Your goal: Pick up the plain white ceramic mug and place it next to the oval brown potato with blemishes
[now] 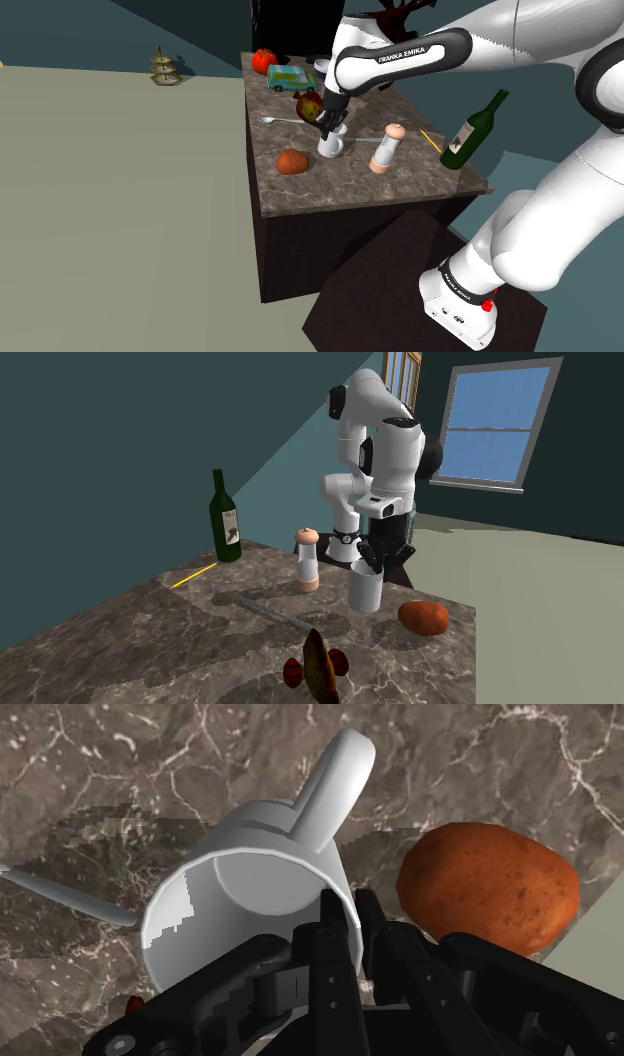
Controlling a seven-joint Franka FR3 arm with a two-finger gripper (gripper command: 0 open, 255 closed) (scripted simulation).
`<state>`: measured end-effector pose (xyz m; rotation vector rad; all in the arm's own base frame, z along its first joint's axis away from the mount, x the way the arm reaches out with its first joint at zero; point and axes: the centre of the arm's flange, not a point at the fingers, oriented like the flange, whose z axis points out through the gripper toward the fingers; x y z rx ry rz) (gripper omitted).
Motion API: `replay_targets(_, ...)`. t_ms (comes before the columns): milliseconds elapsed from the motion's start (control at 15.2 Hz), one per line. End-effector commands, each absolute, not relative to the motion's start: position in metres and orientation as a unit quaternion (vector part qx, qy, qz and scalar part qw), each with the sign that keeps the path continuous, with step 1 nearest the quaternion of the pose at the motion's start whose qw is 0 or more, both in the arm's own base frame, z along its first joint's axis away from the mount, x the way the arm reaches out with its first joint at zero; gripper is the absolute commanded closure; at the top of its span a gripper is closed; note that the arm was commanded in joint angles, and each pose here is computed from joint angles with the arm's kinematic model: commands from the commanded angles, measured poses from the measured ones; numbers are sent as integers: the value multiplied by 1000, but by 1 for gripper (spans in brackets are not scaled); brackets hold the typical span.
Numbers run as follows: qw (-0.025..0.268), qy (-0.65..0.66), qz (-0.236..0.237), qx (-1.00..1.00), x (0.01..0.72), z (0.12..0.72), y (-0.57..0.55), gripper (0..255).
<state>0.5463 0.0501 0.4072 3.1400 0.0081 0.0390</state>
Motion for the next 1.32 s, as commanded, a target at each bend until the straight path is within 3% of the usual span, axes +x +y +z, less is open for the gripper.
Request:
replay_targets(0, 1, 3, 13, 1000, 546, 395, 50, 255)
replay_targets(792, 1, 3, 13, 1000, 546, 373, 50, 255)
replay_targets(858, 1, 3, 13, 1000, 546, 373, 50, 0)
replay_targets(1254, 1, 3, 13, 1000, 545, 386, 50, 0)
